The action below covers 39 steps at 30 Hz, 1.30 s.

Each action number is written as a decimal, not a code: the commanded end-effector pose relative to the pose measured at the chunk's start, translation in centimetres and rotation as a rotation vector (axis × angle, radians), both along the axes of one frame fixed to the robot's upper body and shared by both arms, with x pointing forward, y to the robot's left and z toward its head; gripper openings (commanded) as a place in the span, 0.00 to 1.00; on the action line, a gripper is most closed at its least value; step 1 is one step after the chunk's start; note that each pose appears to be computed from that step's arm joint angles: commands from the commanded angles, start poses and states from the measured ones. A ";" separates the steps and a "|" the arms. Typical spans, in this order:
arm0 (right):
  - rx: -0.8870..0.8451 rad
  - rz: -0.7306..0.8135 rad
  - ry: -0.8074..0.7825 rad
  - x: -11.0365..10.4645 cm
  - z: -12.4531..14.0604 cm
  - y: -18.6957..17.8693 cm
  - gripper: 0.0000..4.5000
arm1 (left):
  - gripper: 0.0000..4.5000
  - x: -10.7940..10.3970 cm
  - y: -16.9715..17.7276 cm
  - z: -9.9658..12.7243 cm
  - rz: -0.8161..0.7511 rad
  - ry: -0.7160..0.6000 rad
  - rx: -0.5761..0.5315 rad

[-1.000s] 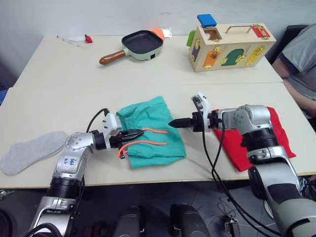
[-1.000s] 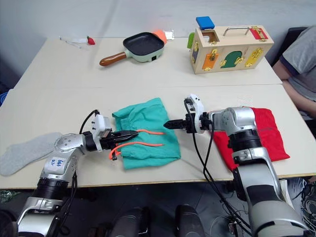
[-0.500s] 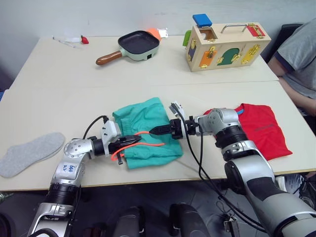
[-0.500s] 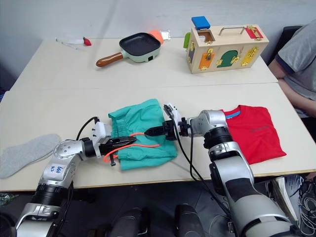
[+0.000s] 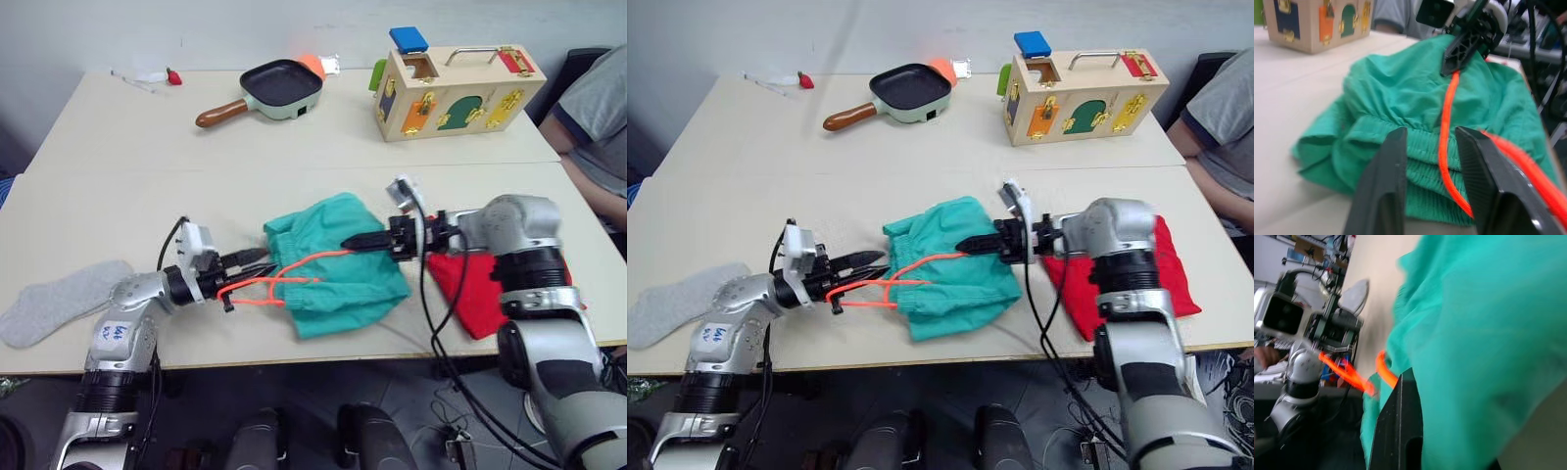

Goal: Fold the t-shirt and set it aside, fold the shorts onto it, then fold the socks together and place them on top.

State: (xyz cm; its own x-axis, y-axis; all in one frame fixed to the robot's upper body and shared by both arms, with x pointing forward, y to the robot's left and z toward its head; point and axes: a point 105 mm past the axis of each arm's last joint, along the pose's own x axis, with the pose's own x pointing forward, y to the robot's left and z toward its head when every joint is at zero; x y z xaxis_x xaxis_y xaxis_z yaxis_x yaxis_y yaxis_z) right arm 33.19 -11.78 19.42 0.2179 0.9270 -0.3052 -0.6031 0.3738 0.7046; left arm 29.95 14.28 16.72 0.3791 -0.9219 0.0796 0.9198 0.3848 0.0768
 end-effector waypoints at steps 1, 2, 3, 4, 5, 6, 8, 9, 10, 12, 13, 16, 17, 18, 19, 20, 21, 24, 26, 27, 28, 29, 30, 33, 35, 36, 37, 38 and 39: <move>0.056 0.049 -0.086 -2.6 3.6 -2.5 0.00 | 0.61 -1.2 -0.3 2.7 -0.047 -0.048 -0.034; 0.059 0.042 -0.097 -3.1 4.1 -3.5 0.00 | 0.69 -1.4 -0.4 2.9 -0.058 -0.052 -0.029; 0.058 0.033 -0.106 -3.5 4.6 -4.4 0.00 | 0.75 -1.6 -0.5 3.0 -0.069 -0.056 -0.023; 0.049 0.026 -0.117 -4.1 5.0 -5.3 0.00 | 0.83 -1.7 -0.7 3.2 -0.074 -0.067 -0.020; 0.040 0.024 -0.127 -4.5 5.3 -5.9 0.00 | 0.90 -1.7 -0.7 3.3 -0.077 -0.073 -0.020; 0.029 0.017 -0.135 -4.9 5.6 -6.5 0.00 | 0.98 -1.7 -0.8 3.4 -0.078 -0.079 -0.022; 0.014 0.003 -0.145 -5.6 6.0 -7.5 0.00 | 1.00 -1.7 -0.9 3.5 -0.075 -0.098 -0.017; 0.013 -0.015 -0.154 -5.7 6.3 -8.0 0.00 | 1.00 -1.6 -0.9 3.5 -0.071 -0.101 -0.019; 0.015 -0.027 -0.160 -5.7 6.5 -8.4 0.00 | 1.00 -1.5 -0.9 3.4 -0.067 -0.107 -0.015; 0.010 -0.043 -0.180 -5.7 6.5 -8.6 0.00 | 1.00 -1.2 -1.0 3.3 -0.060 -0.113 -0.006; 0.005 -0.047 -0.183 -5.6 6.2 -8.5 0.00 | 1.00 -1.1 -1.1 3.3 -0.060 -0.131 0.001; -0.008 -0.046 -0.203 -5.7 5.7 -8.2 0.00 | 1.00 -1.4 -1.5 3.5 -0.096 -0.143 0.001; -0.014 -0.054 -0.210 -5.6 5.7 -8.3 0.00 | 1.00 -1.3 -1.5 3.6 -0.100 -0.144 -0.004; -0.017 -0.060 -0.217 -5.6 5.7 -8.5 0.00 | 1.00 -1.2 -1.3 3.8 -0.091 -0.151 -0.009; -0.024 -0.076 -0.218 -5.5 5.6 -8.8 0.00 | 1.00 -0.7 -0.9 4.1 -0.063 -0.150 -0.017; -0.030 -0.086 -0.215 -5.6 5.6 -9.2 0.00 | 1.00 -0.2 -0.4 4.5 -0.034 -0.149 -0.029; -0.034 -0.092 -0.211 -5.7 5.5 -9.5 0.00 | 1.00 0.3 0.0 5.0 -0.006 -0.141 -0.047; -0.046 -0.111 -0.209 -5.6 5.2 -9.9 0.00 | 1.00 1.7 0.9 6.0 0.077 -0.139 -0.064; -0.033 -0.106 -0.214 -5.6 5.0 -9.6 0.00 | 1.00 2.1 0.7 5.9 0.089 -0.147 -0.039; -0.025 -0.096 -0.213 -5.6 4.9 -9.2 0.00 | 1.00 2.3 0.4 5.9 0.099 -0.152 -0.035; -0.018 -0.090 -0.221 -5.6 4.7 -8.8 0.00 | 1.00 2.6 0.3 5.9 0.114 -0.157 -0.036; -0.013 -0.088 -0.226 -5.6 4.5 -8.6 0.00 | 1.00 2.6 0.1 5.9 0.118 -0.162 -0.034; -0.010 -0.089 -0.227 -5.6 4.4 -8.4 0.00 | 1.00 2.7 0.0 5.9 0.127 -0.180 -0.029; -0.008 -0.090 -0.227 -6.1 4.4 -8.5 0.00 | 1.00 2.1 0.0 5.9 0.098 -0.199 -0.035; 0.002 -0.085 -0.228 -6.5 5.0 -8.8 0.00 | 1.00 1.2 0.0 5.6 0.044 -0.194 -0.025; 0.003 -0.076 -0.225 -6.8 5.3 -8.9 0.00 | 1.00 0.9 -0.1 5.4 0.022 -0.188 -0.018; 0.003 -0.068 -0.223 -7.1 5.5 -9.0 0.00 | 1.00 0.7 -0.1 5.2 0.000 -0.180 -0.013; 0.001 -0.061 -0.225 -7.4 5.9 -9.1 0.00 | 1.00 0.4 -0.3 5.1 -0.026 -0.170 -0.011; -0.004 -0.056 -0.232 -7.7 6.2 -9.3 0.00 | 1.00 0.1 -0.4 5.0 -0.046 -0.162 -0.009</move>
State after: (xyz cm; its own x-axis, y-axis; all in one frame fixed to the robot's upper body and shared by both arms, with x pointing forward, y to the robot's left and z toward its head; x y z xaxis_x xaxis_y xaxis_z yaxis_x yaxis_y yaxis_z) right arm 26.48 -21.11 23.88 0.3533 0.8934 -0.2776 -0.6788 0.4490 0.5810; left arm 31.19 14.42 20.45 0.3812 -0.9152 0.1307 0.9011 0.3994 0.1687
